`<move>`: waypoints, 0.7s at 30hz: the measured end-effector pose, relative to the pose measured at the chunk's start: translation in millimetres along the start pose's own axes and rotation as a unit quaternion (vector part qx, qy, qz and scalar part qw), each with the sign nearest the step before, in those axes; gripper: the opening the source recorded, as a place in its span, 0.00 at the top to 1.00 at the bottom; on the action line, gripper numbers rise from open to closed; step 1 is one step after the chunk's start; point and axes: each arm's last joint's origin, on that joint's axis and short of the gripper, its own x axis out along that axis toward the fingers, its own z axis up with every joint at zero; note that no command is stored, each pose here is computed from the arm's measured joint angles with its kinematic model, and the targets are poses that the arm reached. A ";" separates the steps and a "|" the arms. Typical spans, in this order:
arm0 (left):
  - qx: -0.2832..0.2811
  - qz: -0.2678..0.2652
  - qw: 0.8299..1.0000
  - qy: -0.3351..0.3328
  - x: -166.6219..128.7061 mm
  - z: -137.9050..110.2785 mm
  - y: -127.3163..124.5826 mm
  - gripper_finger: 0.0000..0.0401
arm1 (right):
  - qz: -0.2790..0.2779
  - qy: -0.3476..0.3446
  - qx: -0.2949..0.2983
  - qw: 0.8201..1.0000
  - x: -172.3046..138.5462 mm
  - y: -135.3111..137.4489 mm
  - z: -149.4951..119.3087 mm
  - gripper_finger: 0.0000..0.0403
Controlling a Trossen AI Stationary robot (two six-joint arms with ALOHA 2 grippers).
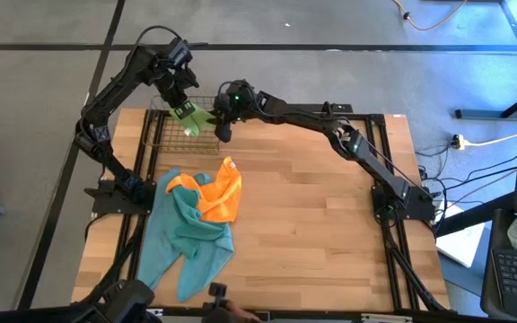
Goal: Fold microfiber towels
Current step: Put the folded green microfiber cloth into the wire basket
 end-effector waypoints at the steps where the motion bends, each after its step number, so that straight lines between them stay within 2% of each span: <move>1: 0.000 -0.001 1.000 0.000 0.0 0.0 -0.1 1.00 | -0.001 0.001 0.000 1.000 -0.3 -1.3 -0.4 0.80; 3: 0.001 0.003 1.000 0.000 0.2 0.1 0.4 1.00 | 0.004 0.003 -0.011 1.000 -0.9 -2.9 -1.1 0.93; 4: 0.004 0.011 1.000 -0.001 2.1 0.8 2.0 1.00 | 0.007 0.004 -0.023 1.000 -1.1 -3.6 -1.5 0.96; 5: 0.010 0.020 1.000 -0.003 5.2 1.7 3.8 1.00 | 0.001 0.003 -0.038 0.999 -1.2 -4.4 -1.2 0.96; 7: 0.023 0.045 0.999 0.003 14.0 2.7 8.8 1.00 | -0.046 0.003 -0.087 0.995 -1.3 -7.1 0.3 0.96; 9: 0.020 0.072 0.997 0.006 23.5 3.3 15.2 1.00 | -0.100 0.002 -0.146 0.984 -1.4 -9.0 3.7 0.96; 11: 0.014 0.078 0.997 0.013 34.6 2.0 19.1 1.00 | -0.121 -0.004 -0.188 0.975 -1.6 -9.5 6.7 0.98; 16: 0.018 0.084 0.995 0.048 65.3 -5.8 24.1 1.00 | -0.116 -0.009 -0.200 0.973 2.5 -7.7 4.3 0.98; 21: 0.023 0.084 0.993 0.077 93.8 -15.6 26.9 1.00 | -0.070 -0.008 -0.200 0.977 21.1 -6.5 -16.2 0.98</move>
